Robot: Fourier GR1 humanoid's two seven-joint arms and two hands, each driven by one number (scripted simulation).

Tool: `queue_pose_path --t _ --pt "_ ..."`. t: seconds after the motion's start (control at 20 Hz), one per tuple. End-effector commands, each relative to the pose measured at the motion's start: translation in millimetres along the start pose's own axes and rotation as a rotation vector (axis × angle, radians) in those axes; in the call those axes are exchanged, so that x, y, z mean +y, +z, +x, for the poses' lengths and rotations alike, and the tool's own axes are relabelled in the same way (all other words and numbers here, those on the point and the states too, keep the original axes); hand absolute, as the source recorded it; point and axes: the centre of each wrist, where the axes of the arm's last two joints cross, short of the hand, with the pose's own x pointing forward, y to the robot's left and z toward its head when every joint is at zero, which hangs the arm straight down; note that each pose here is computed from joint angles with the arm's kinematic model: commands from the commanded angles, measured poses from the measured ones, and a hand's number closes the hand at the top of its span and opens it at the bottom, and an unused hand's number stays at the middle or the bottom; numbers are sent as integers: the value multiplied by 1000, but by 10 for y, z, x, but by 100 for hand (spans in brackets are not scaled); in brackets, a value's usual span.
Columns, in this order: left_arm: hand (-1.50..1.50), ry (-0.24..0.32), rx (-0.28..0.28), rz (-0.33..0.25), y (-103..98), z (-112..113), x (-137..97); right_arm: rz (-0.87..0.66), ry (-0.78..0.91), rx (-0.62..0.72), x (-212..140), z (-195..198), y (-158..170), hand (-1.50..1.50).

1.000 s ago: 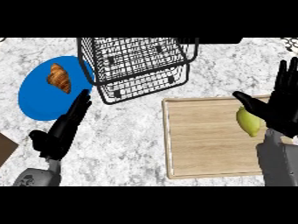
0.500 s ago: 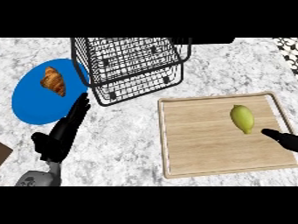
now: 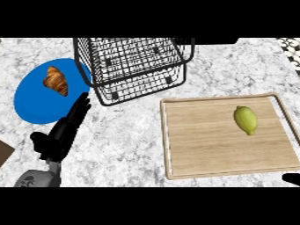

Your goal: Pick the lemon from the tray and place it in the tiered basket

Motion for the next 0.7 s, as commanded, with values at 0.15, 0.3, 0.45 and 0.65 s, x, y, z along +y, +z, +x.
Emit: queue_pose_path --t 0.15,0.3,0.45,0.65 --pt "0 -8 -15 -16 25 -100 -220 5 46 90 83 492 299 -150" --pt "0 0 3 -25 -93 -1 -60 -63 29 116 179 257 272 -150" --pt "0 3 -5 -33 -16 -130 -91 -123 58 196 226 291 108 -150" --pt "0 1 -5 -26 -256 41 -85 -43 117 297 339 224 19 -150"
